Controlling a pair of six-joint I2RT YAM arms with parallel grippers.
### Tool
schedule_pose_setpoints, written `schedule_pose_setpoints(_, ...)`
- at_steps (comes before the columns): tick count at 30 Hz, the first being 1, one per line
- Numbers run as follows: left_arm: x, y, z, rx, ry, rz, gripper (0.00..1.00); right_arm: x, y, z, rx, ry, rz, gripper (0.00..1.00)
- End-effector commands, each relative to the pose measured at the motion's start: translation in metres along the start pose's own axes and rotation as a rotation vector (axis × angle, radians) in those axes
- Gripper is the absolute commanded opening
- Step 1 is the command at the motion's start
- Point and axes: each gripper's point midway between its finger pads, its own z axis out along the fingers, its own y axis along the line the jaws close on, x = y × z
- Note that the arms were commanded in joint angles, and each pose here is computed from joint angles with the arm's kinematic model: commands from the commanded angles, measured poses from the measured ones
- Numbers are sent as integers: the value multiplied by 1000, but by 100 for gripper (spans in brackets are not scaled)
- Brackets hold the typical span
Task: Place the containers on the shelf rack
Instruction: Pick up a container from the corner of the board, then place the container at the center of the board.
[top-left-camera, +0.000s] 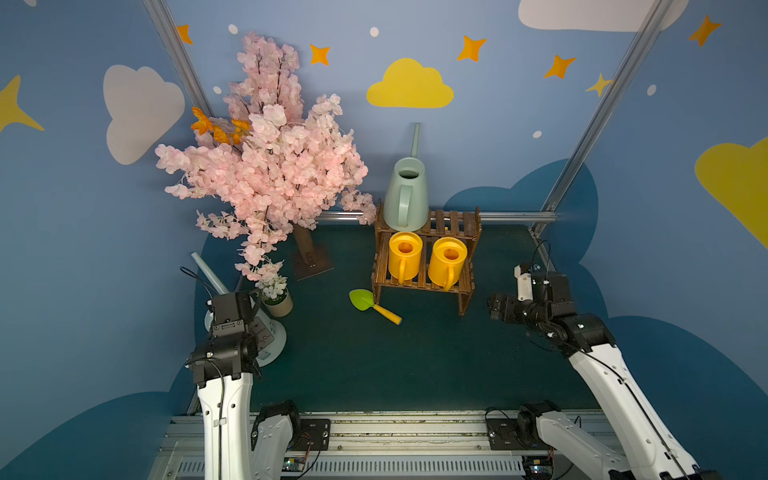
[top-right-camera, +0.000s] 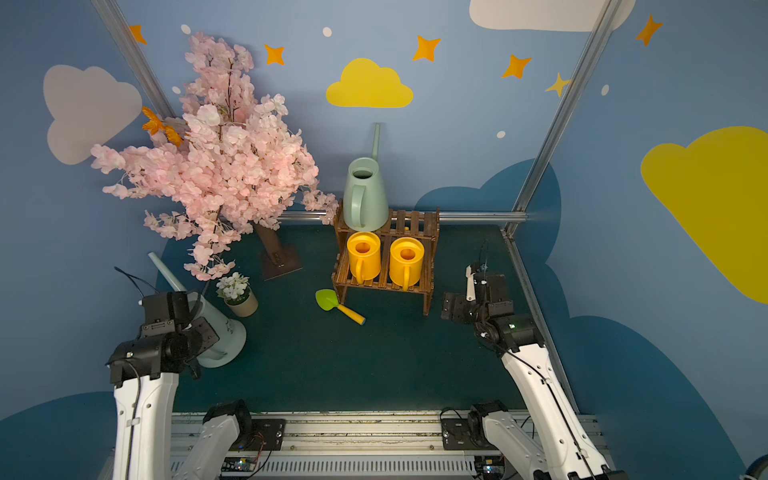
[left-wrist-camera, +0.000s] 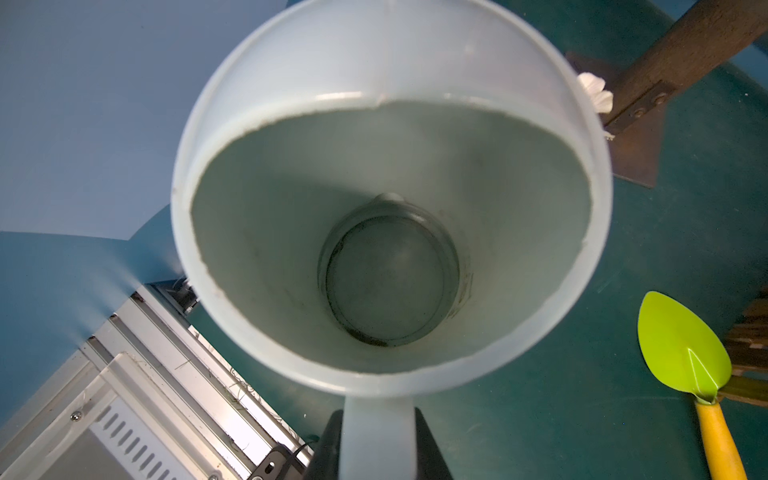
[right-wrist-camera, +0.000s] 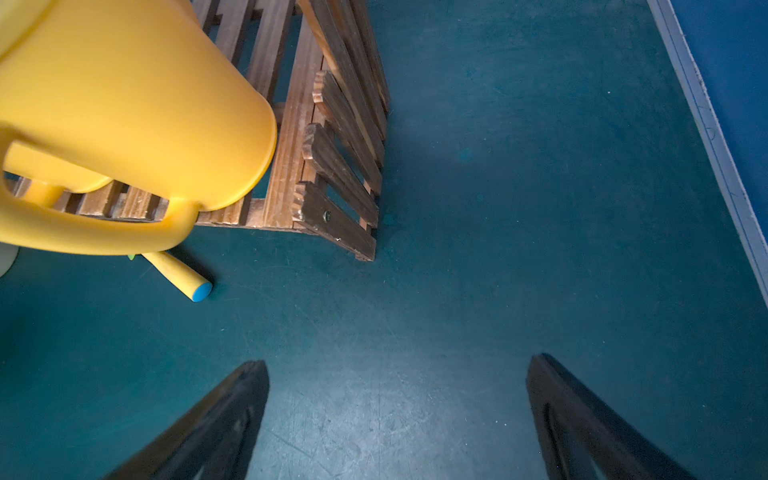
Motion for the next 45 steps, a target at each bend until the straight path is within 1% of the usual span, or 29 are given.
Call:
schedule_pose_setpoints(1,-13,-8,-19,53,-41,-19,2,5,-2,-3,1,3,5,98)
schedule_pose_setpoints(6,-13,-11,-37,67,-34,-7,2,6,-2,-6,-1,-5,3,98)
schedule_pose_setpoints(10,-3,-12,-46,93,-25,-30,2,10,-3,-7,-2,-6,8,98)
schedule_pose_setpoints(14,12,-14,-50,136,5,-66,2,14,-4,-7,-4,-2,10,98)
schedule_pose_setpoints(17,19,-14,-52,142,24,-60,2,15,-4,-7,-3,-3,11,98)
schedule_pose_setpoints(21,22,-20,-56,173,39,-45,2,14,-3,-7,-6,-2,8,98)
schedule_pose_setpoints(29,24,-24,-57,154,35,-34,2,14,-4,-6,-5,0,9,98)
schedule_pose_setpoints(35,31,-42,-49,129,37,17,2,15,-4,-6,-3,1,10,98)
schedule_pose_setpoints(40,35,-67,-52,103,-5,83,2,14,-5,-6,2,-1,9,98)
schedule_pose_setpoints(45,44,-93,-56,109,-31,97,2,15,-6,-7,4,1,6,98)
